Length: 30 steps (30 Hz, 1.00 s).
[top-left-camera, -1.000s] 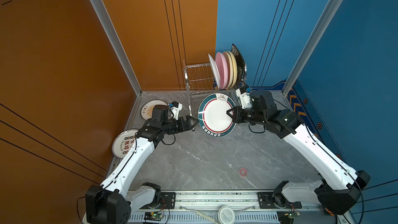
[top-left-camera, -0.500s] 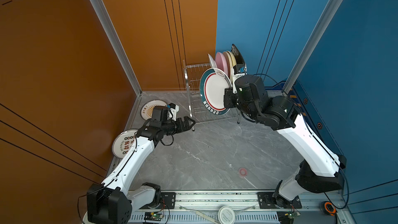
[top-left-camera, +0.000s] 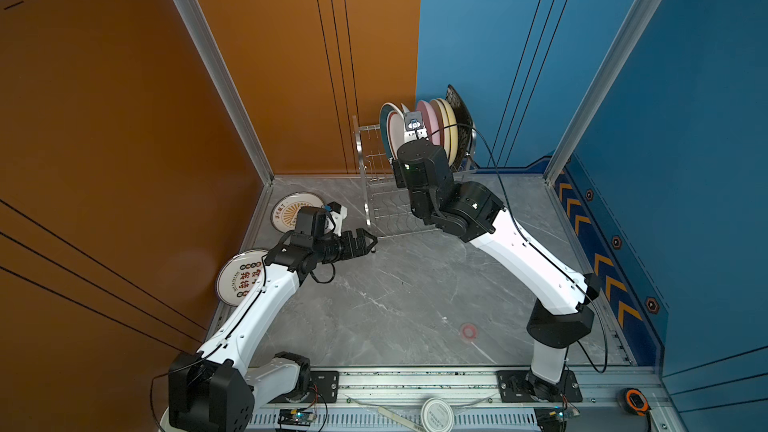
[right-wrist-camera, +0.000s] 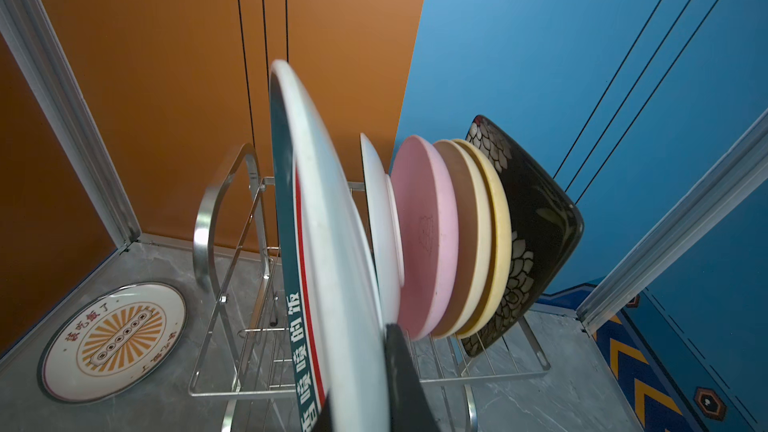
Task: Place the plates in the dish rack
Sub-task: 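Lower the green-rimmed plate into the rack slot nearest the robot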
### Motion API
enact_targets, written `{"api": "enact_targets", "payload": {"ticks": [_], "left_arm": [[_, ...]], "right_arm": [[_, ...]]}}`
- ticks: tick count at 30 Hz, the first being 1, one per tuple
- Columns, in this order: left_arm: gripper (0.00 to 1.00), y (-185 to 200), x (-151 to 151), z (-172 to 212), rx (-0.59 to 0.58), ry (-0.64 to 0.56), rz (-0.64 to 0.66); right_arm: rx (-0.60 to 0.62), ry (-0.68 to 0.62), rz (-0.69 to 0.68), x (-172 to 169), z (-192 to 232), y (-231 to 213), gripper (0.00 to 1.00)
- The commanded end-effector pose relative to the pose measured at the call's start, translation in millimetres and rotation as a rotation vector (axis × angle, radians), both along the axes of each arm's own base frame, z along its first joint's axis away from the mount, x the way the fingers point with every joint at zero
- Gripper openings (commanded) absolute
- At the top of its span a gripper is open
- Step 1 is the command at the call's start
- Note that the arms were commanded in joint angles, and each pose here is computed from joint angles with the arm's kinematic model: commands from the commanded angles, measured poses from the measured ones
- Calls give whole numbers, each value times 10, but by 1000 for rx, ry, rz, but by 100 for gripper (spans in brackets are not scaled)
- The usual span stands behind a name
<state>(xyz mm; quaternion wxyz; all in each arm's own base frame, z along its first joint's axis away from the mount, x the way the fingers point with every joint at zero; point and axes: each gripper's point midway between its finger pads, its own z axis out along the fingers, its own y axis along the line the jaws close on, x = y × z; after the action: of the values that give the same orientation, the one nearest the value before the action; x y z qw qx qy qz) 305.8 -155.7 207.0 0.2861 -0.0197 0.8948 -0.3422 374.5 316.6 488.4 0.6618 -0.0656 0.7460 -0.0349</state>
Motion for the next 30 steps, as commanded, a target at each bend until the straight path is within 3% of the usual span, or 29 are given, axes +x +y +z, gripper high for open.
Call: {"api": "enact_targets", "payload": {"ticks": [1,12,15,30], "left_arm": [[98,-26,-32,-78,17,7,-24],[98,-58,-50,-86,3,6,-36],[98,-61,-51,-88,0,6,-37],[98,-12,-110,-191,-12,23,-16]], "right_arm": [[76,-150,-86,36,379,-20,0],[50,-218,-147,416,321,111,0],[24,-198,-155,603,104,188,0],[15,-170,-237,942,-72,-79,0]]}}
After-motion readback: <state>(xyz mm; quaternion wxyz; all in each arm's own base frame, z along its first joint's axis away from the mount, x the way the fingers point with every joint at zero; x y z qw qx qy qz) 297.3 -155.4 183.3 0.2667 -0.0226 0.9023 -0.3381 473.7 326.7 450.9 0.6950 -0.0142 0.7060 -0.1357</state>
